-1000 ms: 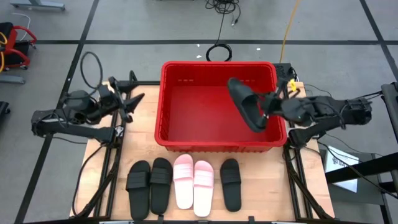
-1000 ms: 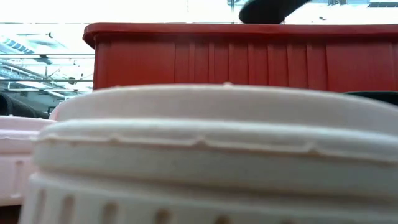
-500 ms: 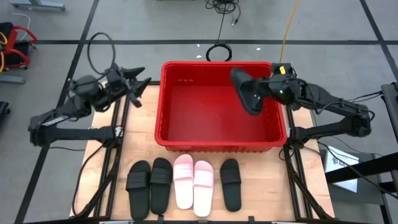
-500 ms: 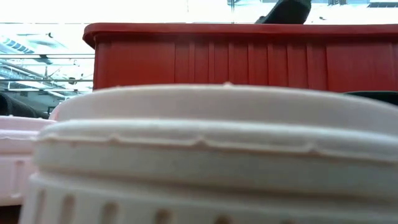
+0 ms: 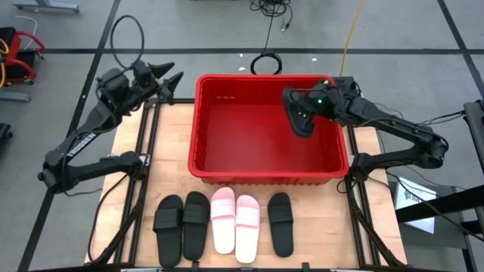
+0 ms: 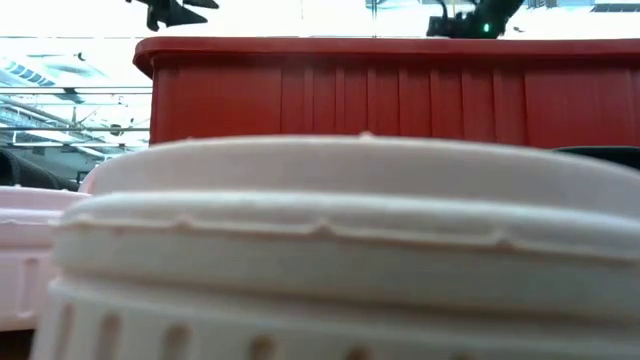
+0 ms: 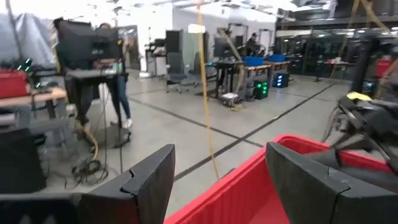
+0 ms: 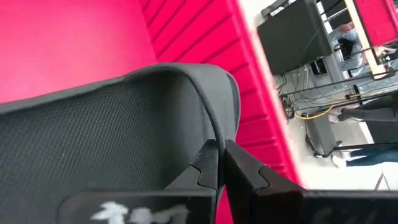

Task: Pick and place slides into bin
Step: Put the black slide into the red bin

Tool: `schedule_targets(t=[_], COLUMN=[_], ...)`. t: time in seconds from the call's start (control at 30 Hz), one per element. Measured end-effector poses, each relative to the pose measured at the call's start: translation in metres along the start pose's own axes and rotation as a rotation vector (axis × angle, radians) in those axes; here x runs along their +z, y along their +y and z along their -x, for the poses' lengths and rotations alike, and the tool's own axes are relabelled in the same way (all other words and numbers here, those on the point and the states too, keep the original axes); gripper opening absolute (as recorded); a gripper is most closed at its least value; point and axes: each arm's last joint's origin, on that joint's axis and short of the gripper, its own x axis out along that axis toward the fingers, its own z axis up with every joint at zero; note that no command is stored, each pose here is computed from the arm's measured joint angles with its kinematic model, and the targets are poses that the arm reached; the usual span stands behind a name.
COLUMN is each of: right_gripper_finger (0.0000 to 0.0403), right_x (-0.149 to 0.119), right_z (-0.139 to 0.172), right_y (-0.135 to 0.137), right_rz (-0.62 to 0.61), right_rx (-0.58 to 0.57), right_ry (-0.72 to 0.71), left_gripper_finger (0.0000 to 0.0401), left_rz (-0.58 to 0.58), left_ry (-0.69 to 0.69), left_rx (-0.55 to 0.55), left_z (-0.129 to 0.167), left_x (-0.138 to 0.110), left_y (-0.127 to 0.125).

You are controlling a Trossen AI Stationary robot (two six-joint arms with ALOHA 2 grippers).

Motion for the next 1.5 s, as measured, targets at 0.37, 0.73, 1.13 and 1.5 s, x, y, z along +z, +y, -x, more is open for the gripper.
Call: schedule_targets(t=[0.37,0.73,1.13,1.5], right_gripper_finger=[0.0002,0.0002,0.0002,0.0002], right_x=[-0.038,-0.061,-0.082,-0.092], right_z=[-0.037,-0.053,-0.071,-0.078], right_y=[0.023,0.033,0.036,0.034], right_rz=[0.029,0.040,0.028,0.048], right_rx=[0.012,0.021,-0.018,-0.062], right_ry=[0.112,0.189,0.221,0.244], left_gripper_finger=[0.0255,0.0255,0.0255,0.0255], left_rz=[0.049,0.050,0.047,0.044], left_ry=[0.005,-0.009,-0.004,0.010], left_rx=[-0.078,-0.136,-0.162,-0.162], left_z=[-0.023,-0.024,-0.023,-0.023], left_x=[-0.008,-0.006,-0.006,-0.008], left_y=[0.023,0.023,0.022,0.022])
